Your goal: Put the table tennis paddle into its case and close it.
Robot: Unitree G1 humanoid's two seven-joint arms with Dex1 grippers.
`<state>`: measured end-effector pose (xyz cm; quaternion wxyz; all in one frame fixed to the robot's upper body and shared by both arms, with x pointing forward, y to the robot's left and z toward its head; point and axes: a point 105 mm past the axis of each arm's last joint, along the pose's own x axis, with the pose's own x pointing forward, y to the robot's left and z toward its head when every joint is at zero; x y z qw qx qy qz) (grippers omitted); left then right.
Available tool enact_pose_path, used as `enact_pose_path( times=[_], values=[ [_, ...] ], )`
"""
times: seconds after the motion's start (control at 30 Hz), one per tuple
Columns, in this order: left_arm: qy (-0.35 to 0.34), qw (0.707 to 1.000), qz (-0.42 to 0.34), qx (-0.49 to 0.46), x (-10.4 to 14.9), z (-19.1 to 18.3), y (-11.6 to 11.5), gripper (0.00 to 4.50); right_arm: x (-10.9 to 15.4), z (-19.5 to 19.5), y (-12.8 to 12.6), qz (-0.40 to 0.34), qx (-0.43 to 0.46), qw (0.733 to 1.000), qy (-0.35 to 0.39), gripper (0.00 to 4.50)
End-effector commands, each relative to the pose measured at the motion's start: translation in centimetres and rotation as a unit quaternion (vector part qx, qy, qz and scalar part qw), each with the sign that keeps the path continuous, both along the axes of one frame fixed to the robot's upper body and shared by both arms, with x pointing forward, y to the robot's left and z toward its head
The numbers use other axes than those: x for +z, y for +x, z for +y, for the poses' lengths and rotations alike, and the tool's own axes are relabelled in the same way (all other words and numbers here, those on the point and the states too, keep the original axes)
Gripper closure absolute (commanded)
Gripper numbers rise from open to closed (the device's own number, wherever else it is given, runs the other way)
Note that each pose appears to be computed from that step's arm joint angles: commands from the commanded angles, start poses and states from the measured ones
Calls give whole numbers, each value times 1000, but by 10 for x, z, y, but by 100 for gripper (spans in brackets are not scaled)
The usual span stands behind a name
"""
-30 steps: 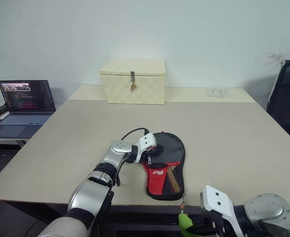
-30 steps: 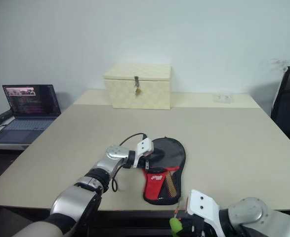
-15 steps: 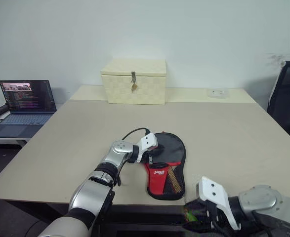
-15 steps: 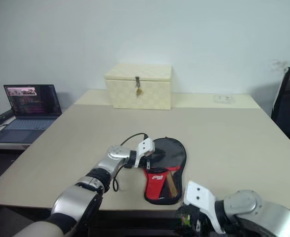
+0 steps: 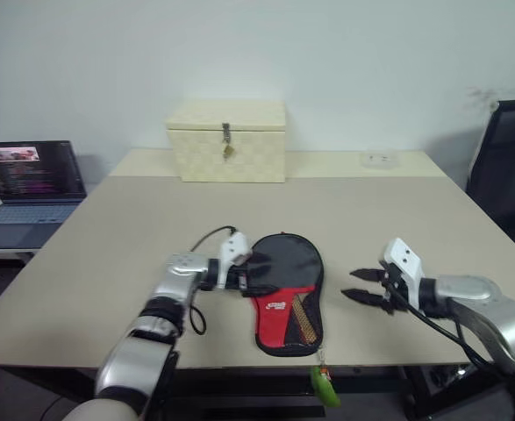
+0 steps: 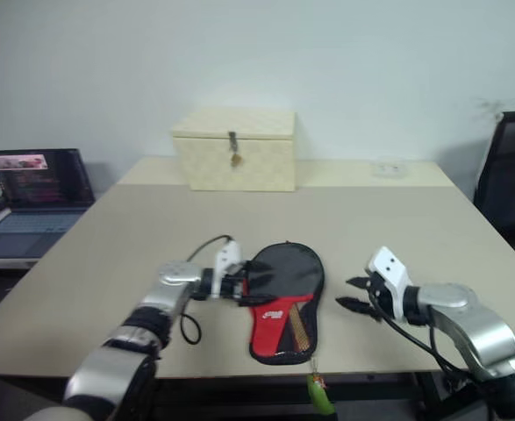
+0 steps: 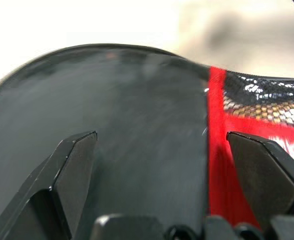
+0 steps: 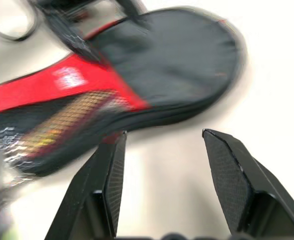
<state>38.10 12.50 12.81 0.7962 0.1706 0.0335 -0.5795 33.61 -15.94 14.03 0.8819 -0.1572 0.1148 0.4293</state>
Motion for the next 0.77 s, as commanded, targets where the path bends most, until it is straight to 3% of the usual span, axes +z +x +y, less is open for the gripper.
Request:
enact_pose_path(
  times=[0.03,0.17,0.33,0.5,0.77],
  values=[
    [-51,997,-46,27,47,22,-13,0,17,-8,29,-56,-18,998,21,186],
    [-59,994,-47,74,56,42,-34,0,15,-19,47,-76,-28,997,14,186],
    [-72,988,-56,125,62,47,-41,0,14,-51,60,-81,-61,995,-3,186],
    [-81,987,-54,127,61,35,-40,0,23,-92,62,-84,-118,989,-16,186],
    [-100,982,-30,157,45,42,-42,0,25,-102,54,-83,-128,987,-48,186]
  ],
)
